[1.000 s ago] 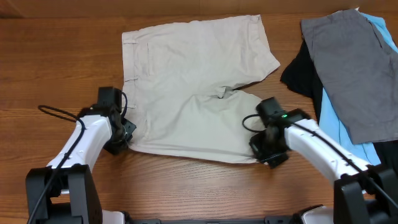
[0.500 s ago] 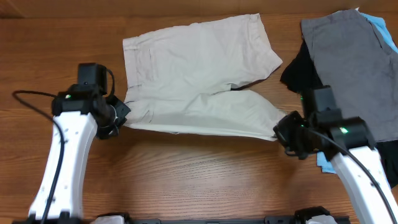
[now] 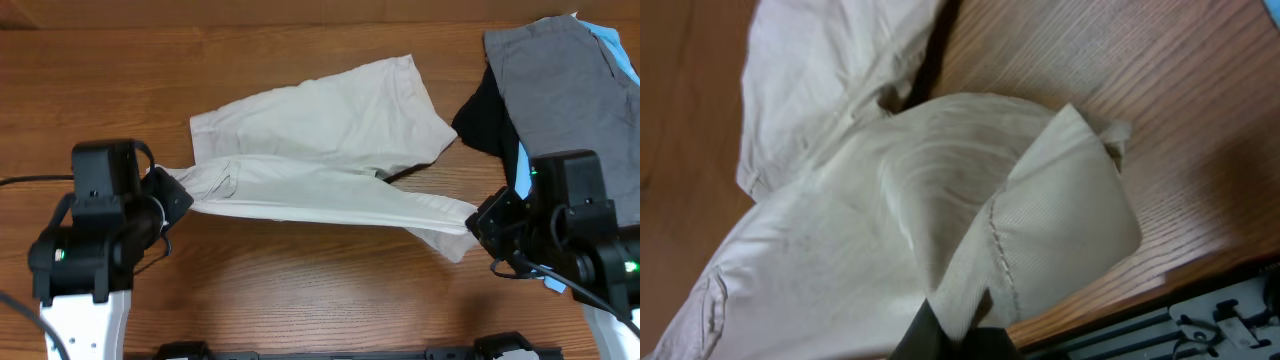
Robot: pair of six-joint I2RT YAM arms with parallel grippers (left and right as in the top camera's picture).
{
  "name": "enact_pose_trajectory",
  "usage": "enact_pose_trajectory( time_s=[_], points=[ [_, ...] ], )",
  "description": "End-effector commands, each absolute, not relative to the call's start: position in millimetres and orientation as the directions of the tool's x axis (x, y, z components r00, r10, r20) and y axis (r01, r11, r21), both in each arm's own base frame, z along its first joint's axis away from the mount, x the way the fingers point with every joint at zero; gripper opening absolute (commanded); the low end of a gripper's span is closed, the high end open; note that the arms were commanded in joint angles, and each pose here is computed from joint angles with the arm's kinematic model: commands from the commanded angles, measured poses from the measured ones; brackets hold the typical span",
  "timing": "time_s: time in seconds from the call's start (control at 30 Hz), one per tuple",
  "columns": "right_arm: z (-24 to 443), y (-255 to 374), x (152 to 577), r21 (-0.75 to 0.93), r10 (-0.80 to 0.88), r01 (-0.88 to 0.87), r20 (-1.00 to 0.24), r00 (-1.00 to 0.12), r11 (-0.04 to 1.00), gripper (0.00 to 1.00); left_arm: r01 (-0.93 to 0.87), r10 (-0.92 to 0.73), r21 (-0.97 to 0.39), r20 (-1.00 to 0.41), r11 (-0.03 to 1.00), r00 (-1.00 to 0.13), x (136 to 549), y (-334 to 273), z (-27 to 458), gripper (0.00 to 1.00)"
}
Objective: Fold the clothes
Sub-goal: 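Lift the leg hems and fold them up onto the waistband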
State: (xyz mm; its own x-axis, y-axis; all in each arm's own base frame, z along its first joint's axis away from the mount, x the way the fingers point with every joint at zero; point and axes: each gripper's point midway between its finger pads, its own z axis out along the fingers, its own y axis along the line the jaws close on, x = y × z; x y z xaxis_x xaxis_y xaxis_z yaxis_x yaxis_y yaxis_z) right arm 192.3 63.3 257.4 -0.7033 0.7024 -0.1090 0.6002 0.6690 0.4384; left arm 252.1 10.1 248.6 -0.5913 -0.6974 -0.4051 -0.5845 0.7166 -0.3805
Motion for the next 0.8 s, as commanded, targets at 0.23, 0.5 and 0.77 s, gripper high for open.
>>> enact_pose_trajectory(
  time_s=[0.23,0.5,0.77],
  points=[
    [266,17,250,0.266,0.565,0.499,-0.414,-0.714,0.825,0.04,-0.74,-0.682,-0.156,-0.546,0.654,-0.487,253,72,247,0.04],
    [215,29,343,0.213,0.489,0.44,-0.414,-0.768,0.872,0.04,-0.793,-0.728,-0.081,-0.46,0.604,-0.507,291,77,199,0.04],
    [193,40,430,0.268,0.45,0.362,-0.535,-0.715,0.893,0.04,-0.795,-0.731,-0.079,-0.455,0.601,-0.508,361,83,141,0.05]
  ],
)
